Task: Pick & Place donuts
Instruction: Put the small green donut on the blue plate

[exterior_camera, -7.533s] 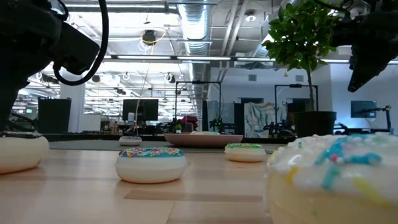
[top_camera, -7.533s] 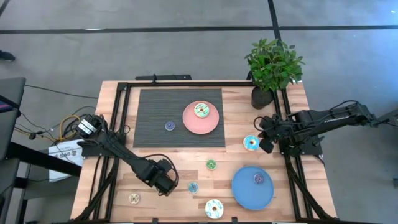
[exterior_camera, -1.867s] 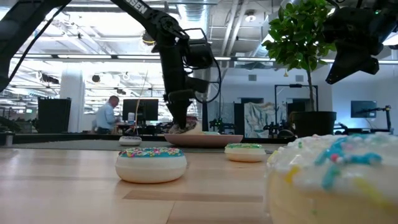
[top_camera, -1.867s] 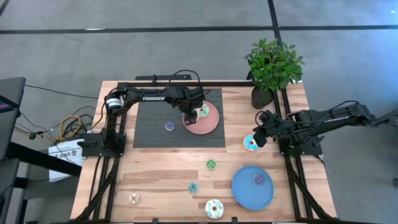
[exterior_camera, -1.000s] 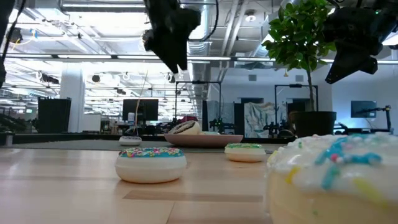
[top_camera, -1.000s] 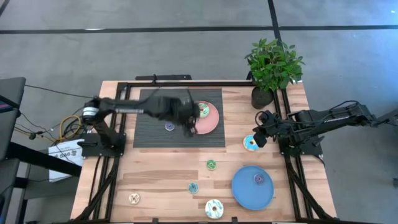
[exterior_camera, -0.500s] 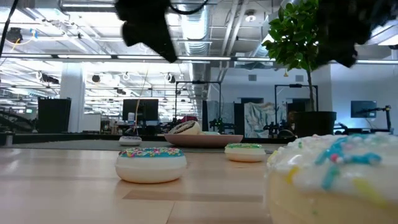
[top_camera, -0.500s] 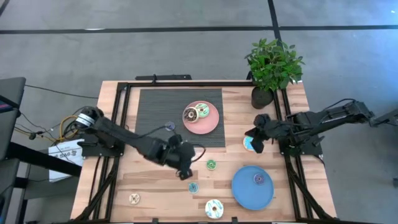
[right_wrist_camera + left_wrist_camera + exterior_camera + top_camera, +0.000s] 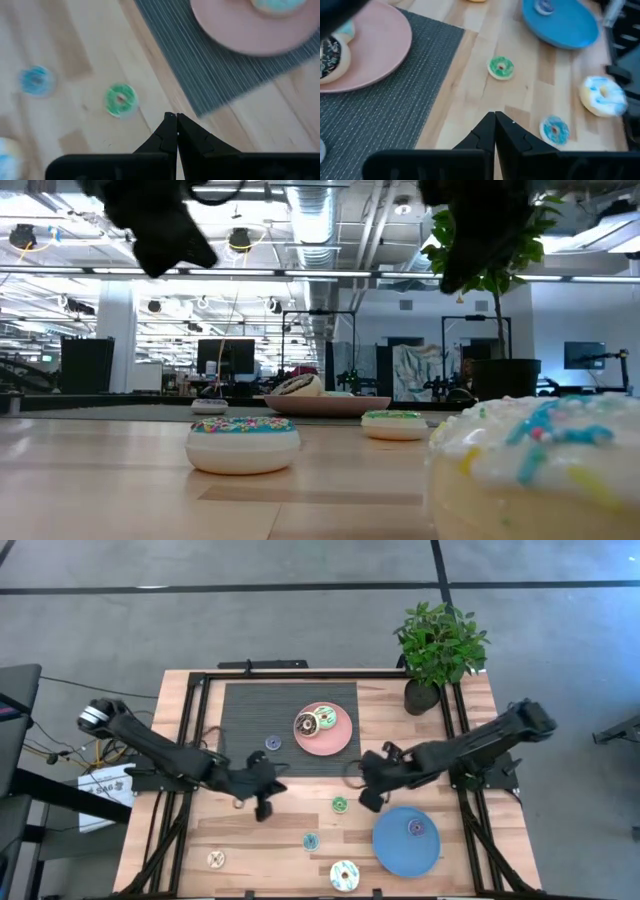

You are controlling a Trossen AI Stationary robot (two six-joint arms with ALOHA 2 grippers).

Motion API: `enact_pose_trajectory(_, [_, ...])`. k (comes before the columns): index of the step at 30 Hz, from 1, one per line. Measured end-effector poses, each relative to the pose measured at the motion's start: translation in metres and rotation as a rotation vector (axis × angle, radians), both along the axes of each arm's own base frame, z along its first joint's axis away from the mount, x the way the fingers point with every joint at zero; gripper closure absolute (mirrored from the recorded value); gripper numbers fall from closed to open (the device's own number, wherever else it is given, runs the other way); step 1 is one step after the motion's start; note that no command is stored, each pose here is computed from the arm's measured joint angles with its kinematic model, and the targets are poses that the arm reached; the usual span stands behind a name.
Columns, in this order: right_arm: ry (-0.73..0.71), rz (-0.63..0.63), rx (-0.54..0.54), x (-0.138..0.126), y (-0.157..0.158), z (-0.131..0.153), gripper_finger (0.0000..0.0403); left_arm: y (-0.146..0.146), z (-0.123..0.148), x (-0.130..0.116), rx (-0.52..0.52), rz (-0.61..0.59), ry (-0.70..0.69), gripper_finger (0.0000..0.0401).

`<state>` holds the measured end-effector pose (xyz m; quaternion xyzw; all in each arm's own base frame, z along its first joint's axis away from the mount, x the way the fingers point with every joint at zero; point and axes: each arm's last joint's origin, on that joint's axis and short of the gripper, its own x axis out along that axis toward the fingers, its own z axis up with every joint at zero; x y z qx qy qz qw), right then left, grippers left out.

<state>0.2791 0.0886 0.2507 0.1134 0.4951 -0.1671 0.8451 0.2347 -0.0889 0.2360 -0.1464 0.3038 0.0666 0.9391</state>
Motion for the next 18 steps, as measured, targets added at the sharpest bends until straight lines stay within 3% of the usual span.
enact_pose_trajectory(4, [0.152,-0.082,-0.029,0.03,0.01,-0.004,0.0402,0.009,0.0,-0.026,0.015,-0.102,-0.024,0.0401])
enact_pose_trajectory(8, [0.195,-0.141,-0.008,0.055,0.02,-0.011,0.0387,0.014,-0.001,-0.043,0.035,-0.176,-0.013,0.0401])
enact_pose_trajectory(18, [0.226,-0.242,0.236,0.094,0.023,-0.041,0.0277,0.02,-0.013,-0.059,0.063,-0.21,0.142,0.0401])
